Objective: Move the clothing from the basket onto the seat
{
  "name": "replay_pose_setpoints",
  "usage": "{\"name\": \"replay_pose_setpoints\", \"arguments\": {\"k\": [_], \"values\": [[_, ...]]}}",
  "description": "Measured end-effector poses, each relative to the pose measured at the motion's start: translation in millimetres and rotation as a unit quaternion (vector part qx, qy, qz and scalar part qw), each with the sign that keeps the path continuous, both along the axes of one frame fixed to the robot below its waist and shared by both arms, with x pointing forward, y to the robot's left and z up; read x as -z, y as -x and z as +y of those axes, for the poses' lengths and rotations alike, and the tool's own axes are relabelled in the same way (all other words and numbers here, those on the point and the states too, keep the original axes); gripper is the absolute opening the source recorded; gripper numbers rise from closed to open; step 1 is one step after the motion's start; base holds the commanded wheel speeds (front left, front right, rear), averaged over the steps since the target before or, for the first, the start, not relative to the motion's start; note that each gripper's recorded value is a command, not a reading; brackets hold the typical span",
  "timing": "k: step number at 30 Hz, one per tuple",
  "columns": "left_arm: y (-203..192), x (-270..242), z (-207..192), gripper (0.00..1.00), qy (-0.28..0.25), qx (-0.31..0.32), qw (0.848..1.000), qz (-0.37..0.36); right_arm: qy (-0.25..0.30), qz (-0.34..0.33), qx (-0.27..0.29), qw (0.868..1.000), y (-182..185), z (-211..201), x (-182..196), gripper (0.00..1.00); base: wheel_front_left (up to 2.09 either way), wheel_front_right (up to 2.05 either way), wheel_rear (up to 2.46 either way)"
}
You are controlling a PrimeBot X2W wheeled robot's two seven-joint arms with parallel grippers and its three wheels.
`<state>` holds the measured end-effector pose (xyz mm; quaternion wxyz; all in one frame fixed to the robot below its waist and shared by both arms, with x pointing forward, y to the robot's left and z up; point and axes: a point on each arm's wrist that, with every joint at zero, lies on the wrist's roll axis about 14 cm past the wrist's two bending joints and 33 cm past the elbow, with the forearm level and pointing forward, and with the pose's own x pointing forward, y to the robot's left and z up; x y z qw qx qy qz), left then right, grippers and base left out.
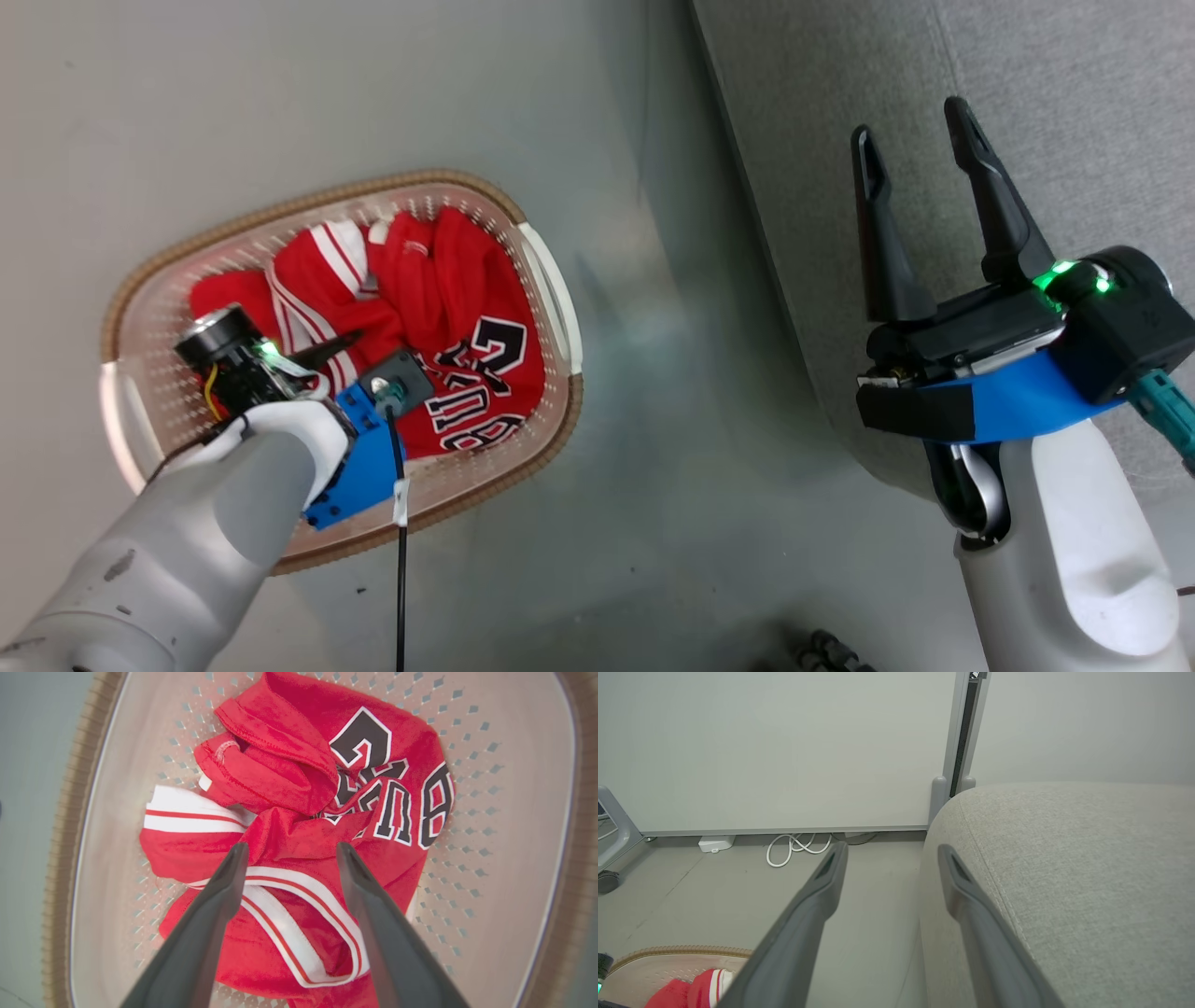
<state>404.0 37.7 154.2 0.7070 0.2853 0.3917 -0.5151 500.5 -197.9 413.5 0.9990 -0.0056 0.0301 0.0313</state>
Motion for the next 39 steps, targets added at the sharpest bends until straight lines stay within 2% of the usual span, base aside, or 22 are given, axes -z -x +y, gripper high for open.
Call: {"name": "replay_pose_setpoints", "arguments": {"k": [5,11,20,25,35,36,37,38,39], "values": [[10,33,14,1.0,-0.052,-0.004,0.998,0.045,0.003,0.013,0.004,1.0,-5,-5,17,1.0,0.0,0.0,0.0],[30,63,33,1.0,-0.111,-0.024,0.988,0.108,0.005,0.031,0.01,0.999,-5,-10,36,1.0,0.0,0.0,0.0],[34,86,59,1.0,-0.174,-0.051,0.972,0.151,0.003,0.045,0.008,0.999,-8,-9,55,1.0,0.0,0.0,0.0],[45,91,51,1.0,-0.157,-0.095,0.964,0.193,-0.001,0.049,0.004,0.999,-11,-6,62,1.0,0.0,0.0,0.0],[59,98,26,1.0,-0.118,-0.102,0.962,0.224,0.0,0.06,0.002,0.998,-11,-6,75,1.0,0.0,0.0,0.0],[60,98,24,0.73,-0.118,-0.099,0.962,0.226,0.0,0.061,0.003,0.998,-11,-6,75,1.0,0.0,0.0,0.0],[61,98,23,0.25,-0.117,-0.096,0.962,0.225,0.0,0.06,0.003,0.998,-12,-7,75,1.0,0.0,0.0,0.0],[62,98,22,0.0,-0.116,-0.094,0.963,0.226,0.001,0.06,0.003,0.998,-12,-7,75,1.0,0.0,0.0,0.0],[62,98,21,0.0,-0.114,-0.094,0.963,0.226,0.001,0.059,0.003,0.998,-12,-7,74,1.0,0.0,0.0,0.0]]}}
